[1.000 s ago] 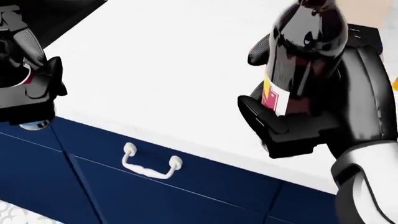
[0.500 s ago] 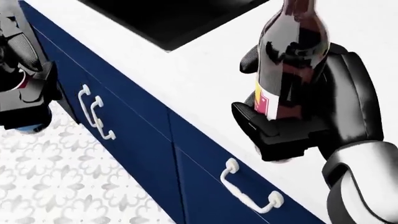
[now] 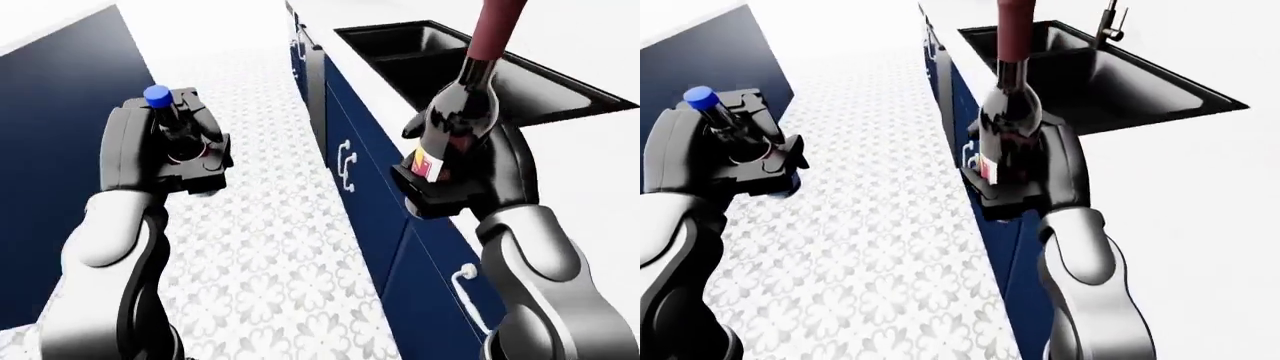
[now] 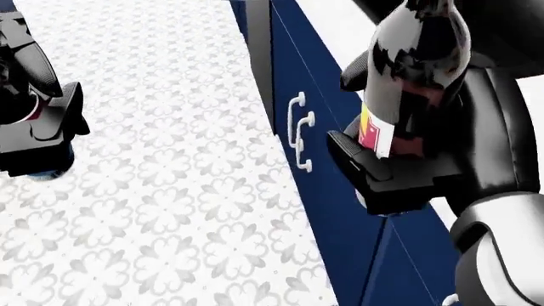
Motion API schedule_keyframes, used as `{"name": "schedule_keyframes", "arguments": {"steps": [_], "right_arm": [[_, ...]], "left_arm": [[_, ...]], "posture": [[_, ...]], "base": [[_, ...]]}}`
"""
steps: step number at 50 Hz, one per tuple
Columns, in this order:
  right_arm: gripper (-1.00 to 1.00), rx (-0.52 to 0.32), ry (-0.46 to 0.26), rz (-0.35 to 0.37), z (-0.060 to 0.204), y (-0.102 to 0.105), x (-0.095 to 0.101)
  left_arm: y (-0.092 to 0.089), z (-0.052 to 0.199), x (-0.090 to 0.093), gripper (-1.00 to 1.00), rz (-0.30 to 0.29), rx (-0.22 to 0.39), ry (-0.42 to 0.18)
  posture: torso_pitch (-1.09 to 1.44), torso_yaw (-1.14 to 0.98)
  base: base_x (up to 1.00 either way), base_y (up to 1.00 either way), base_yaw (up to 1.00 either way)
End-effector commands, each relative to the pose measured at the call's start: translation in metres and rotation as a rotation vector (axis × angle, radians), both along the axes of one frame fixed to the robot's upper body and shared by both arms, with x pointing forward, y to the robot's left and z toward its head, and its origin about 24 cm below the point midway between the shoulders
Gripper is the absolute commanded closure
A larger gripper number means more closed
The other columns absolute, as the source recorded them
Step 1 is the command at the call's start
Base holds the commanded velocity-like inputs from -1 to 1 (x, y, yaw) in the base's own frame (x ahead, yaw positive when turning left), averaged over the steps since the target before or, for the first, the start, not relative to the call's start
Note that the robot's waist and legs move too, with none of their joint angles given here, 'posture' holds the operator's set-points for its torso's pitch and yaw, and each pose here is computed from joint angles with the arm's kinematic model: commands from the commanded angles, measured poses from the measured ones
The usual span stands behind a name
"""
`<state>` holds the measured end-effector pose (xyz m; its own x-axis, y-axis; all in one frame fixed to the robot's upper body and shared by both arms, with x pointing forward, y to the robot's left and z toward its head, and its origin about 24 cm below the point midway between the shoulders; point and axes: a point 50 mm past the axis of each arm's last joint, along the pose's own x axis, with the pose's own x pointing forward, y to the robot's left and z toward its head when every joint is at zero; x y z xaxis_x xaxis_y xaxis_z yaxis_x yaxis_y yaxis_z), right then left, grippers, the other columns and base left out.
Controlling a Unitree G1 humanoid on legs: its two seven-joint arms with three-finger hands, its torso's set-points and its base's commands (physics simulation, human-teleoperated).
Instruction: Move the drinks to the dining counter.
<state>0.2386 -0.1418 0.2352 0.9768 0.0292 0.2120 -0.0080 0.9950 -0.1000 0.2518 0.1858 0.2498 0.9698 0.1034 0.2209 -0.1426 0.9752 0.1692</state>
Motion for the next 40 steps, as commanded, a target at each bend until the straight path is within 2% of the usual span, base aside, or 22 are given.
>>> {"name": "schedule_keyframes", "arguments": {"steps": [1, 40], "right_arm": [[1.0, 0.005, -0.154, -0.005, 0.0209, -0.002, -0.0093], [1.0, 0.015, -0.139, -0.002, 0.0171, -0.0027, -0.0068]], "left_arm": [[-0.004, 0.0164, -0.0056, 1.0, -0.012, 0.016, -0.103], [-0.0042, 0.0135, -0.0052, 1.0, -0.012, 0.012, -0.1]], "posture": [[0.0, 0.0], [0.0, 0.0]], "base": [[0.0, 0.0, 1.0], [0.0, 0.0, 1.0]]}}
